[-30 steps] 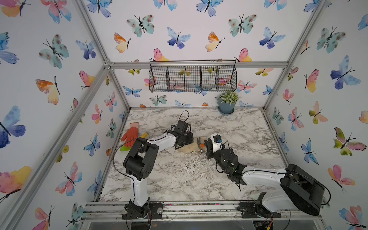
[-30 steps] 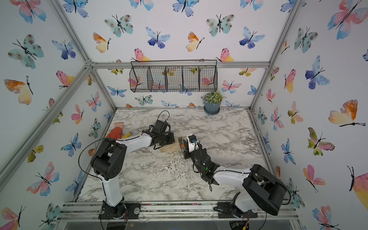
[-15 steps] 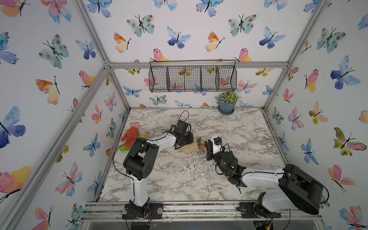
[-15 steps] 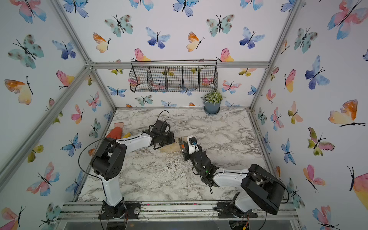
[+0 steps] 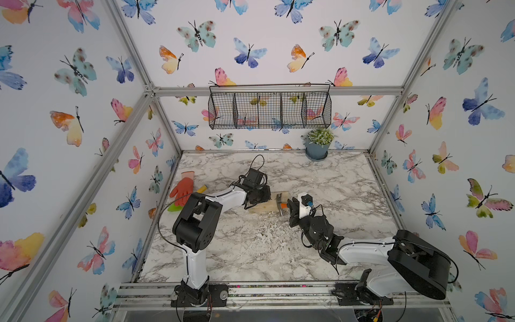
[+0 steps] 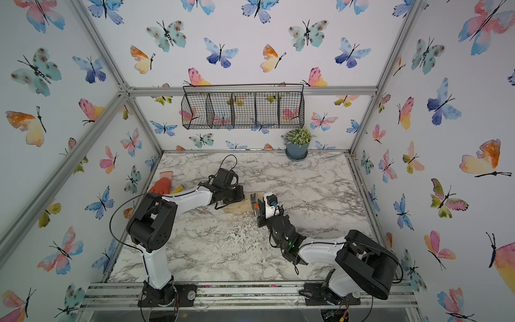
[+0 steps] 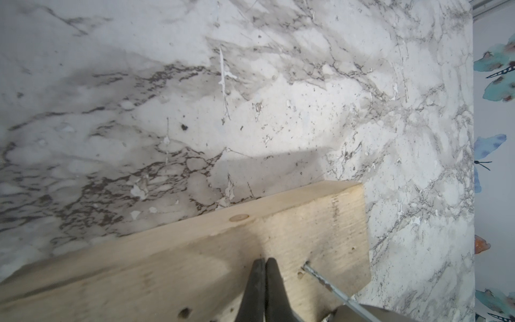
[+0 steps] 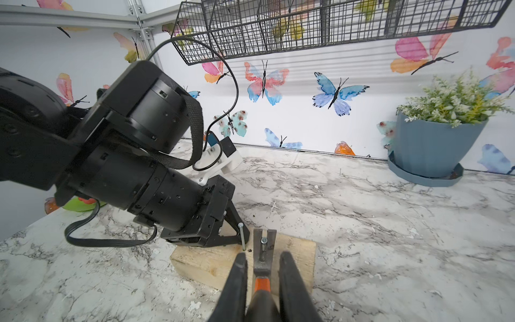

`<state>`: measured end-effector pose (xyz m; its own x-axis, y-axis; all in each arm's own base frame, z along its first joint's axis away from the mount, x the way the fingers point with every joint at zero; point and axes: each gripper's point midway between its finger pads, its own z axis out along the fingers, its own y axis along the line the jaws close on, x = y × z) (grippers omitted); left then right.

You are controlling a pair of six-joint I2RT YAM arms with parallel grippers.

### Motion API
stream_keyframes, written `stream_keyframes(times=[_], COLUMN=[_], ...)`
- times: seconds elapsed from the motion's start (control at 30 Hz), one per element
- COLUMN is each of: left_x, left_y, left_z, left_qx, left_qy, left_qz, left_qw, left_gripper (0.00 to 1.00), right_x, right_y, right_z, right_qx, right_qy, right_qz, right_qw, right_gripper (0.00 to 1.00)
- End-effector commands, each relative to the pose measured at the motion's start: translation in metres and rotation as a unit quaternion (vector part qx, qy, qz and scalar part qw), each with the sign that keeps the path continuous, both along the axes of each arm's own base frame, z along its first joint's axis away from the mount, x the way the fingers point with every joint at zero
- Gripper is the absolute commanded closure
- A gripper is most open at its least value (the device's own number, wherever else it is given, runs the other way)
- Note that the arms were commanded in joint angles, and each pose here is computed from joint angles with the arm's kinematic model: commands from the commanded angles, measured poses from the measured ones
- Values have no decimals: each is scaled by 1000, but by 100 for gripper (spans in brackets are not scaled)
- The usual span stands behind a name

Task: Use a claw hammer to pull out a nail
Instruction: Remove the nail from the mounting plate.

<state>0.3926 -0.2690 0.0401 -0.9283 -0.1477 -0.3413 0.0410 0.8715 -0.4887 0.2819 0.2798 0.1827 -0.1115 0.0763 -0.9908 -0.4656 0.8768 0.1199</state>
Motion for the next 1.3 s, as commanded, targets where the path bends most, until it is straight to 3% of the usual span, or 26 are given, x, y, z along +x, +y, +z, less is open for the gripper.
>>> stream_keyframes(times=[0.0,0.97,1.27], left_x=[-130,-138,-138], left_y=[82,87,87], left_z=[-134,-144,-142], left_qx=[164,171,171], left_qy=[268,285,280], left_qz=[8,8,6], left_qw=[949,943,945], left_gripper=[100,100,100], right_x=[-31,-48,-48], right_y=[6,-15,-16], right_z=[-70,-94,-82], right_qx=[-73,-64,-64], right_qy=[85,93,78], right_qz=[53,24,21], right_qw=[992,993,995], right_gripper=[97,97,97])
